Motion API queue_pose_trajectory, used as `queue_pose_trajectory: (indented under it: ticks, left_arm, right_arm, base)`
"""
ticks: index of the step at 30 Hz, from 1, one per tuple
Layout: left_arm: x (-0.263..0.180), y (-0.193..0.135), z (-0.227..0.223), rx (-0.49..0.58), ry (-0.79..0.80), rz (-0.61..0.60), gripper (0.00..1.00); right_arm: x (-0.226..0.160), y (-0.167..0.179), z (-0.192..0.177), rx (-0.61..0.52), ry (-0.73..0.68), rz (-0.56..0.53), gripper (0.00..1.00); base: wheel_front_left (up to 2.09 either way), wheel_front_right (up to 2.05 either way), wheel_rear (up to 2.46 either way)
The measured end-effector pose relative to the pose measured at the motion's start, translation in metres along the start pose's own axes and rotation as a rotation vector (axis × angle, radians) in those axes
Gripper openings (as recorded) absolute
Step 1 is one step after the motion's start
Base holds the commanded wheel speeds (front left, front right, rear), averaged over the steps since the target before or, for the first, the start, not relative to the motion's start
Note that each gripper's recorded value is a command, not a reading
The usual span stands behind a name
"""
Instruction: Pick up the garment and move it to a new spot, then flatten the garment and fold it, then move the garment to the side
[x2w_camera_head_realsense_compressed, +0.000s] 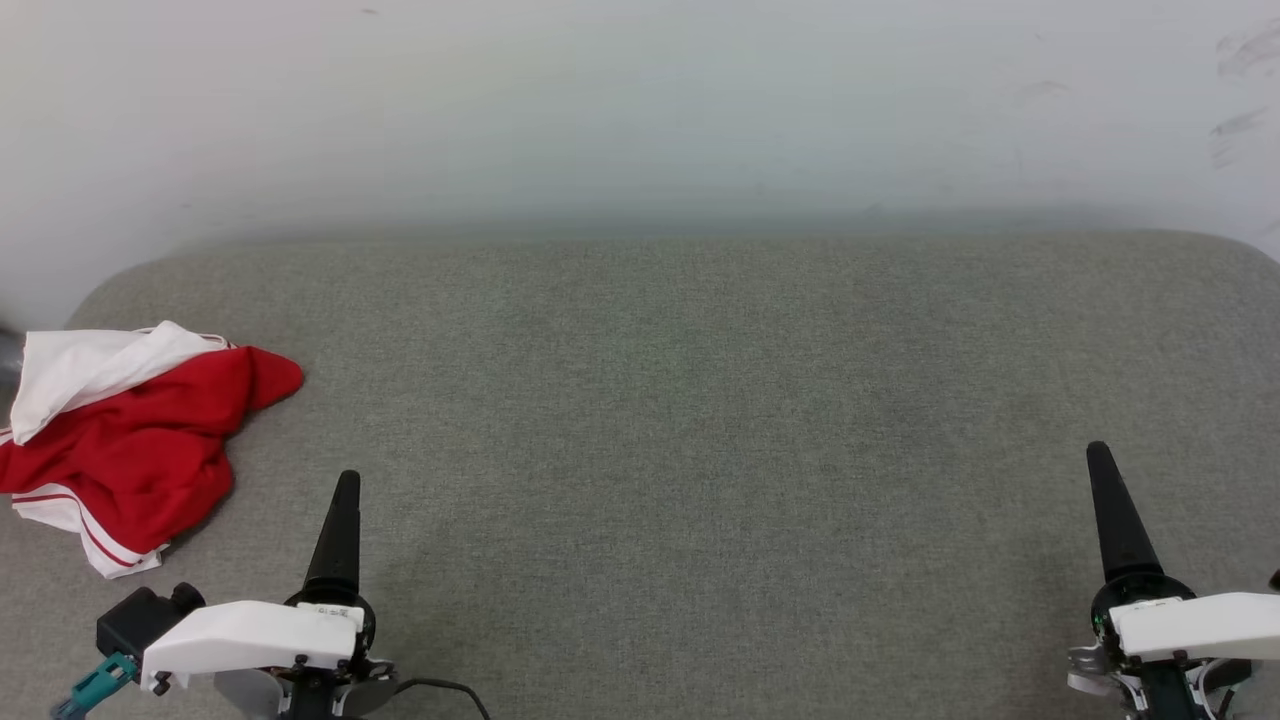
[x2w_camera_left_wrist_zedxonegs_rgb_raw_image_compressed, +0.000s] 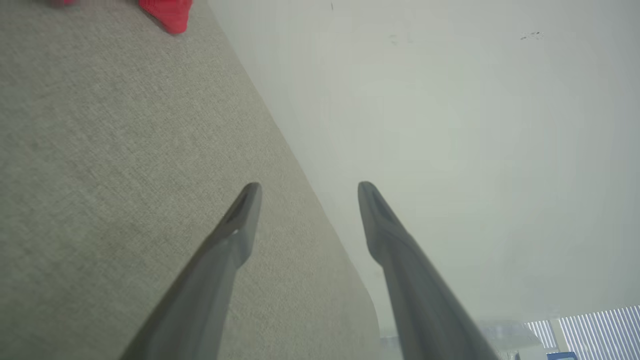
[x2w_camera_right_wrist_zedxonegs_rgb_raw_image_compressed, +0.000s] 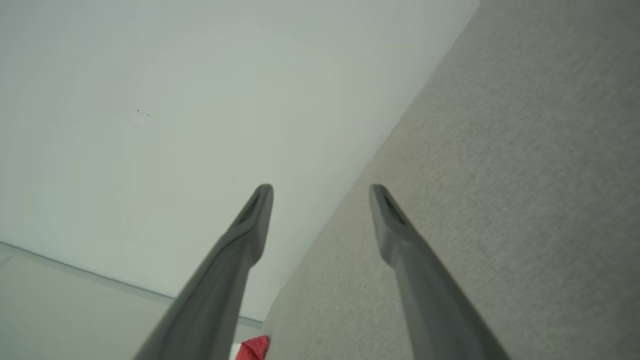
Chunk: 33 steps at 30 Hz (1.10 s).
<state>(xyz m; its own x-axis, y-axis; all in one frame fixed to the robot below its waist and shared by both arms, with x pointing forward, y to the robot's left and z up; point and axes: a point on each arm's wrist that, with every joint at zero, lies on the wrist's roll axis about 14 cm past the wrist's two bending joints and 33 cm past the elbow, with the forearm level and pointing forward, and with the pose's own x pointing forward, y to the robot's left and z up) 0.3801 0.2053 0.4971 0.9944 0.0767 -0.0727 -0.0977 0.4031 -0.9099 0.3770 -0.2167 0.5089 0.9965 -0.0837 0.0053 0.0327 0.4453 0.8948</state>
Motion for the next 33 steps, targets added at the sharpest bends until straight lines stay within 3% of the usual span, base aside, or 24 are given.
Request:
queue_pose_trajectory:
  ticks: [14,33]
  left_arm:
    - [0.001,-0.009,-0.005,0.300,-0.017,-0.002,1.00]
    - [0.000,-0.023,-0.004,0.596,-0.071,-0.032,1.00]
  right_arm:
    - [0.000,0.025,-0.003,-0.320,-0.009,0.083,1.00]
    - [-0.004,0.036,-0.010,-0.603,-0.023,0.139,1.00]
  base:
    - [0.00,0.00,0.00]
    - [0.00,0.00,0.00]
